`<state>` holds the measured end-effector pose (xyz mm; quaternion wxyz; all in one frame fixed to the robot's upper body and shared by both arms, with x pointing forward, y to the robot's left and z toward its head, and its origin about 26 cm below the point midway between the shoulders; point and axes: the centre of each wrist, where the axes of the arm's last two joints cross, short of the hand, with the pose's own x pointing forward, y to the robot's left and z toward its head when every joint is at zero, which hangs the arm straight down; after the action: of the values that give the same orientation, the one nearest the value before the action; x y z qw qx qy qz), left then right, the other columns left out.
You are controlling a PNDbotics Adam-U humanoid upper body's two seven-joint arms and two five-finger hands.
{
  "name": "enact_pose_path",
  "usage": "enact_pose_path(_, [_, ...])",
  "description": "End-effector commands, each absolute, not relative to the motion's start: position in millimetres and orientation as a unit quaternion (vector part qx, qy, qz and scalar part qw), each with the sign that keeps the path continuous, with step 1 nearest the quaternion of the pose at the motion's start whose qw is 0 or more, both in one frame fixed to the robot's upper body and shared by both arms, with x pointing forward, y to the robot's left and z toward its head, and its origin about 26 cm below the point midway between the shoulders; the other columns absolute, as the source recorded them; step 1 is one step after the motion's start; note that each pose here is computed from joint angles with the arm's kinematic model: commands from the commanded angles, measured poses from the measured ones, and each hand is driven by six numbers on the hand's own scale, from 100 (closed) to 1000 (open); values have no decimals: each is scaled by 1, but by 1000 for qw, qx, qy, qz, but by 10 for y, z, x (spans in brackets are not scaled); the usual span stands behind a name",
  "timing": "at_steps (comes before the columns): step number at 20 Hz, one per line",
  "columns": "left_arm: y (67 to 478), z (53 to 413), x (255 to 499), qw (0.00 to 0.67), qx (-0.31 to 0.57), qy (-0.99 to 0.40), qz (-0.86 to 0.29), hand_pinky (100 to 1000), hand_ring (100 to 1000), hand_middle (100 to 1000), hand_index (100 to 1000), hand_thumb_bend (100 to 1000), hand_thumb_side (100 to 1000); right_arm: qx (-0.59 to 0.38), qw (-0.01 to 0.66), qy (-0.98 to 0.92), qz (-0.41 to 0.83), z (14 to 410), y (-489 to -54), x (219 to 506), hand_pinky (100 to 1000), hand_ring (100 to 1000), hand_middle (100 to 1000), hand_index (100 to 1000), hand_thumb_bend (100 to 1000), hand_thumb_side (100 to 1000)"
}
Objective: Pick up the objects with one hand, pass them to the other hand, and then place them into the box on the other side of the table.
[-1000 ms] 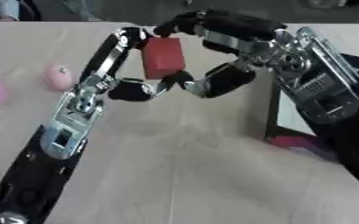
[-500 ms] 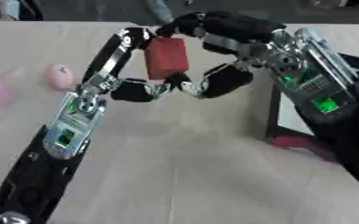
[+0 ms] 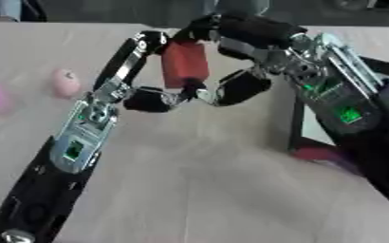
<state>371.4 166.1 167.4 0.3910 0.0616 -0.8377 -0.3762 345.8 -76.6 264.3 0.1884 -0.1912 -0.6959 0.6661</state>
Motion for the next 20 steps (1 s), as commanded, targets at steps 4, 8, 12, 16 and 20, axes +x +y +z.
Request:
enact_pose_path(4, [1633,1782,3712,369,55,-850,-371,743,617,523,488,100,132,-206,182,-701,658,2704,-765,3464,903,775,648,845,173,248])
enact_pose_path(8, [1629,1777,3712,368,50,-852,-370,743,617,523,489,100,134,-209,193,-710,644,2702,-770,3467,884,726,533,786,153,128])
enact_pose_path(12, [1628,1775,3713,367,50,-852,-370,742,616,523,493,100,132,-205,214,-731,615,2710,-777,3465,863,680,443,733,106,100])
enact_pose_path(16, [1623,1771,3714,368,51,-853,-366,742,615,523,504,100,134,-184,244,-751,586,2705,-780,3466,843,624,362,680,100,100])
enact_pose_path(20, [1619,1763,3715,372,51,-854,-360,744,616,530,539,114,166,-169,263,-765,563,2715,-787,3460,830,601,332,653,100,100])
